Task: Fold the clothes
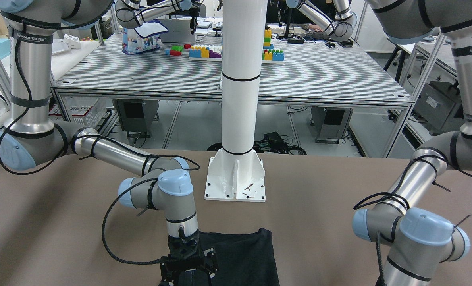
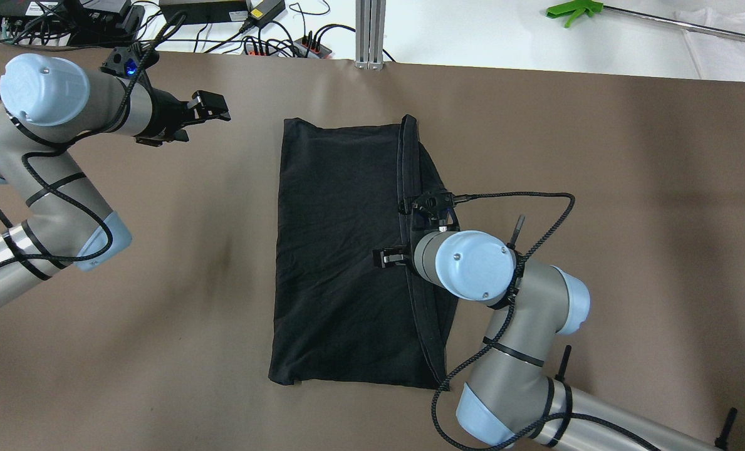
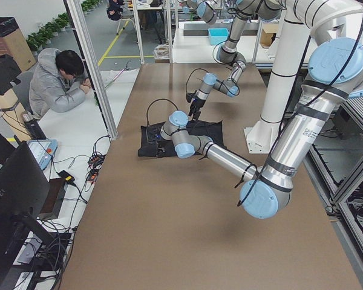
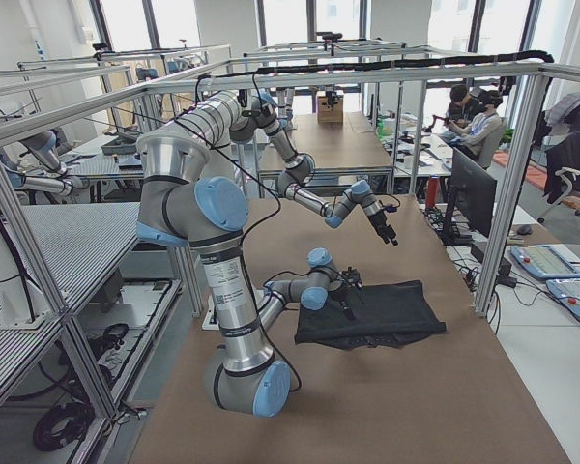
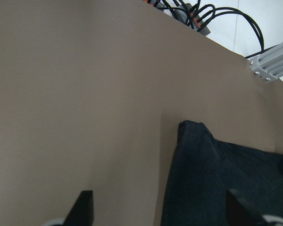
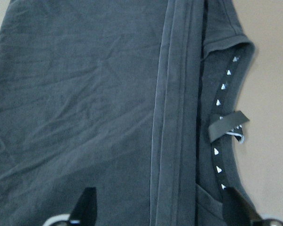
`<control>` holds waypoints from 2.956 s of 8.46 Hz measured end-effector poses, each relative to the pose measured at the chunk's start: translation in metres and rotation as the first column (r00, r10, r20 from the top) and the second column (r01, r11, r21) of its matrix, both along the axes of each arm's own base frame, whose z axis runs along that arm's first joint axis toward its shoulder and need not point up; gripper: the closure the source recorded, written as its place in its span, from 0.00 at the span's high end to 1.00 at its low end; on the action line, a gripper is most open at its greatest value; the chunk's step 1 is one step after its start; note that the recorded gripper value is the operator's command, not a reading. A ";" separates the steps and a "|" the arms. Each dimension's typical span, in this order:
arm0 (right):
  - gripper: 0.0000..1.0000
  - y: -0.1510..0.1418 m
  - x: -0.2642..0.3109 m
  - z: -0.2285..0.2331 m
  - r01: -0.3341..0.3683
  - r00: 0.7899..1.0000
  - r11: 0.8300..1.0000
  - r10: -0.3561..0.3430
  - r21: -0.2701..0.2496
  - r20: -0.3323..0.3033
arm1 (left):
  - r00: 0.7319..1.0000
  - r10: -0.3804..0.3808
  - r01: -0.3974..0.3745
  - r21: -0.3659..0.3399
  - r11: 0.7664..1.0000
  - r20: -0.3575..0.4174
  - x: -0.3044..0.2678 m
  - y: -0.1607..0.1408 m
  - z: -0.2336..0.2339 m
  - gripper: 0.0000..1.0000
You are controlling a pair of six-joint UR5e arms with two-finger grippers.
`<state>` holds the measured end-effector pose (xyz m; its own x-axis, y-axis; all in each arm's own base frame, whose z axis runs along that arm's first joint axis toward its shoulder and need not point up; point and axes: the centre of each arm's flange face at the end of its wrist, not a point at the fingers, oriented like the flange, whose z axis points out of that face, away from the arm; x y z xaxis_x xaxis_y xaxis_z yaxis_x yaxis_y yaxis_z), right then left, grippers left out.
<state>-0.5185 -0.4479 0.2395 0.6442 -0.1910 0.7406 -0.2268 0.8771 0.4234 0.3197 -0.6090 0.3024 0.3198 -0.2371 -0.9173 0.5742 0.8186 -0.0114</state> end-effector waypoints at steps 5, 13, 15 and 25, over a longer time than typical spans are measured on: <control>0.94 -0.049 -0.057 0.004 -0.045 0.991 0.999 0.048 0.028 -0.123 | 1.000 0.001 -0.001 -0.011 1.000 0.004 -0.010 0.005 0.006 1.00; 0.94 -0.094 -0.054 0.030 -0.075 0.973 0.996 0.084 0.051 -0.213 | 1.000 -0.001 0.001 -0.009 1.000 0.005 -0.007 0.005 0.005 1.00; 0.94 -0.094 -0.054 0.031 -0.076 0.973 0.996 0.086 0.052 -0.214 | 1.000 0.001 -0.001 -0.008 1.000 0.005 -0.006 0.005 0.005 1.00; 0.94 -0.120 -0.028 0.055 -0.083 0.964 0.995 0.096 0.062 -0.249 | 1.000 0.002 -0.002 -0.006 1.000 0.004 -0.005 0.005 0.002 1.00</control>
